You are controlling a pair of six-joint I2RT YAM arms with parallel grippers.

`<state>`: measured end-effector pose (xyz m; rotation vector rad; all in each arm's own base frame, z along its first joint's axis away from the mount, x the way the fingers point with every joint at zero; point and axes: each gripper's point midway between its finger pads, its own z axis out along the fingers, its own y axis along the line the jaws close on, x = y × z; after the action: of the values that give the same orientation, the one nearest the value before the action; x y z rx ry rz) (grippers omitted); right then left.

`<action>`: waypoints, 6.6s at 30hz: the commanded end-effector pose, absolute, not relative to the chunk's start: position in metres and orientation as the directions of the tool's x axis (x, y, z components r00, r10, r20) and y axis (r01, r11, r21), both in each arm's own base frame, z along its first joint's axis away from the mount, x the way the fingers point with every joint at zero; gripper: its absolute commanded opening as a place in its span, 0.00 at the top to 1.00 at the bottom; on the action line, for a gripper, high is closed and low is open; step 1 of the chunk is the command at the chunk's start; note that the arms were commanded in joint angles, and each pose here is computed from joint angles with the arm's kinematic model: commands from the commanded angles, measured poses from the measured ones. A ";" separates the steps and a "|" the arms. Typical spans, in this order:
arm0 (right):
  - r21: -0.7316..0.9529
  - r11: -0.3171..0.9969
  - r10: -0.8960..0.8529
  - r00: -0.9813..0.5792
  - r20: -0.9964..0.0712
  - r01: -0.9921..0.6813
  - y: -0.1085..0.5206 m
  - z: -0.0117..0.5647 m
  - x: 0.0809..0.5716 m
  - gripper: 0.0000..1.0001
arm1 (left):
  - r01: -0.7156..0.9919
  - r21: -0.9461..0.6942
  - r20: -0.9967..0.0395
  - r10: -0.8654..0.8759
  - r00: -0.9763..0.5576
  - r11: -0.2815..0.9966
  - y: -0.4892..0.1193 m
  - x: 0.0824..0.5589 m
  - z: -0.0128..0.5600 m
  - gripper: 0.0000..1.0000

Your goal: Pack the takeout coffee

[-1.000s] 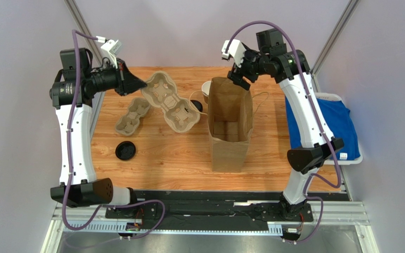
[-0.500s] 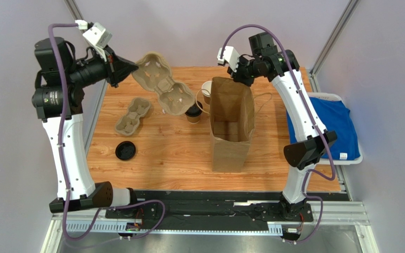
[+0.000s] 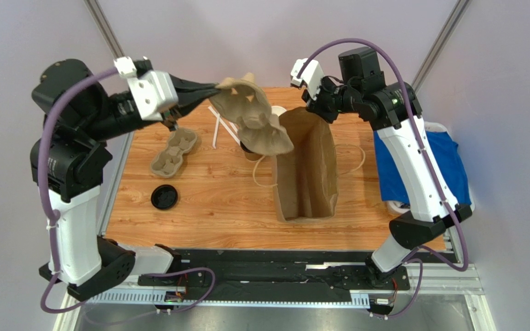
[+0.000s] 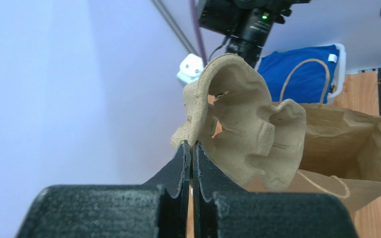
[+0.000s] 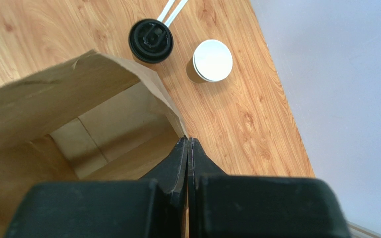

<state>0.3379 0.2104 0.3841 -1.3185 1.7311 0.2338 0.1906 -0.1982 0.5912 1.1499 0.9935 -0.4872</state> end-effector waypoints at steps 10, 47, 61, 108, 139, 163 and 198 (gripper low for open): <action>-0.359 0.569 -0.606 -0.083 -0.791 -0.740 0.210 0.410 0.321 1.00 | 0.554 0.792 -0.611 0.314 0.727 0.258 -0.253 0.178 0.557 1.00; -0.133 0.601 -0.400 -0.153 -0.903 -0.788 0.221 0.424 0.256 1.00 | 0.683 0.730 -0.626 0.429 0.651 0.029 -0.353 0.173 0.424 1.00; -0.098 0.608 -0.382 -0.182 -0.906 -0.788 0.218 0.415 0.247 1.00 | 0.784 0.578 -0.713 0.608 0.349 0.227 -0.367 0.211 0.354 1.00; 0.175 0.513 -0.200 -0.315 -0.928 -0.840 0.213 0.380 0.223 1.00 | 0.965 0.241 -0.753 0.647 0.122 0.099 -0.361 0.183 0.275 1.00; 0.115 0.464 -0.236 -0.248 -0.940 -0.878 0.214 0.353 0.232 1.00 | 0.984 0.087 -0.712 0.700 -0.049 0.158 -0.374 0.180 0.203 1.00; 0.081 0.489 -0.255 -0.231 -0.939 -0.869 0.207 0.349 0.237 1.00 | 0.936 0.309 -0.829 0.530 0.177 0.170 -0.370 0.187 0.318 0.41; 0.055 0.785 -0.229 -0.372 -0.899 -0.617 0.136 0.333 0.264 1.00 | 0.463 -0.096 -0.719 0.260 -0.644 0.881 -0.184 0.427 0.287 0.01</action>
<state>0.2680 0.1449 0.3270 -0.6848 1.9618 0.5024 0.4399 -0.1766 0.2892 0.6066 2.2659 -0.2536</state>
